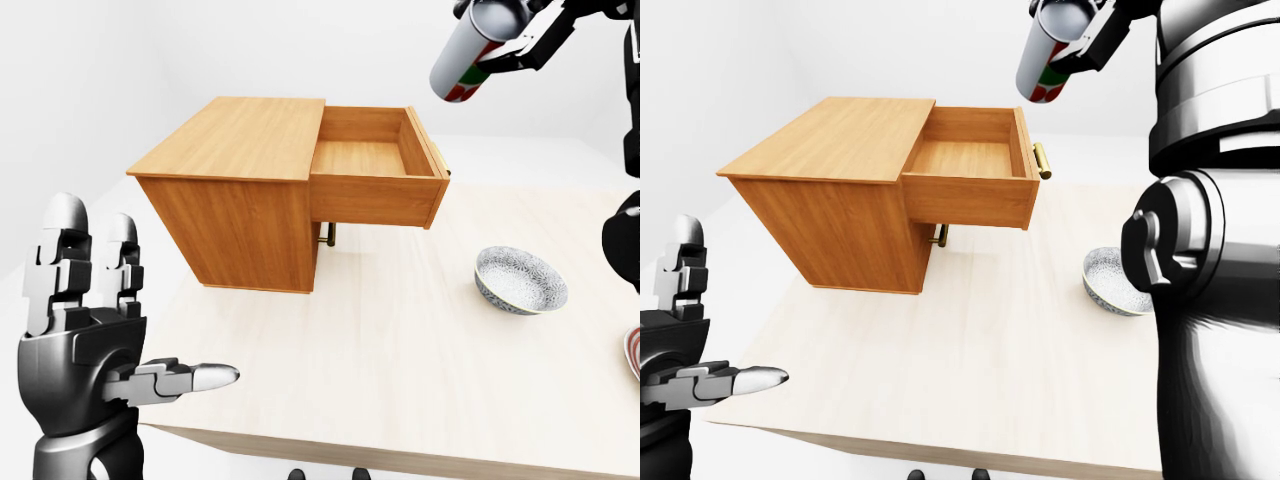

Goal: Put the ketchup in the top drawer of the cabinet.

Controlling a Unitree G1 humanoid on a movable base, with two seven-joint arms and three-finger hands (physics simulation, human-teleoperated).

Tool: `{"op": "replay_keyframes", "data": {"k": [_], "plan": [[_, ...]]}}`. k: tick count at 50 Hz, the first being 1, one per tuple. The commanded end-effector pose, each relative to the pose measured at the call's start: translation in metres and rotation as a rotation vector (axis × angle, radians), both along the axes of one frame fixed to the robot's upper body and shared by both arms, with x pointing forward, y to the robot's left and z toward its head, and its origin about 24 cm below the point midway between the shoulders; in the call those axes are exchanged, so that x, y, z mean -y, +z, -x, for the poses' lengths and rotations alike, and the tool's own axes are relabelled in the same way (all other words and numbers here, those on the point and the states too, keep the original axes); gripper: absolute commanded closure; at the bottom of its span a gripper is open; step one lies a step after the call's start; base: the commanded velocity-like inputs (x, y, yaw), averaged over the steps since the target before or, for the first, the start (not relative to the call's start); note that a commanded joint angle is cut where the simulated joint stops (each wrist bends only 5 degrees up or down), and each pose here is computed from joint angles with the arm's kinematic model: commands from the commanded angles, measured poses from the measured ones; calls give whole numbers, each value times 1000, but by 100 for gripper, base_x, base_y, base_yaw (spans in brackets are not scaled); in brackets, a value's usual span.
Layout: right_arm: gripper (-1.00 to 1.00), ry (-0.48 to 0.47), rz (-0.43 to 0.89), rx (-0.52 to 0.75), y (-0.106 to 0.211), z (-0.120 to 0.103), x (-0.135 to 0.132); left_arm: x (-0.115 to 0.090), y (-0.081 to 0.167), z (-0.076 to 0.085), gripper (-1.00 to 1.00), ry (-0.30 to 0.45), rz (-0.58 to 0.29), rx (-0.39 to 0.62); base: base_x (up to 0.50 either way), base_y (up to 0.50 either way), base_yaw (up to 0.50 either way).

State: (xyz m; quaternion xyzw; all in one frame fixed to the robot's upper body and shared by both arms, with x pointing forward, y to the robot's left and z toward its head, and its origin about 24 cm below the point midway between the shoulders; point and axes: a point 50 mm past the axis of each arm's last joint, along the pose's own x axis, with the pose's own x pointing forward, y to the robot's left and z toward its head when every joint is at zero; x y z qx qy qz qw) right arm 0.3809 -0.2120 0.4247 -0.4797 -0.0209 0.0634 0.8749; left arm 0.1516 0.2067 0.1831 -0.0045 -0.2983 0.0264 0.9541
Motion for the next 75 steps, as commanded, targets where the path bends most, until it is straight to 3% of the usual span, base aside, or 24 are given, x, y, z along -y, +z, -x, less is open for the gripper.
{"op": "replay_keyframes", "data": {"k": [1, 75], "plan": [[100, 25, -15, -3, -3, -3, -6, -1, 1, 0, -100, 2, 1, 5, 0, 0, 0], [100, 74, -58, -94, -40, -19, -15, -2, 5, 4, -100, 10, 2, 31, 0, 0, 0]]}}
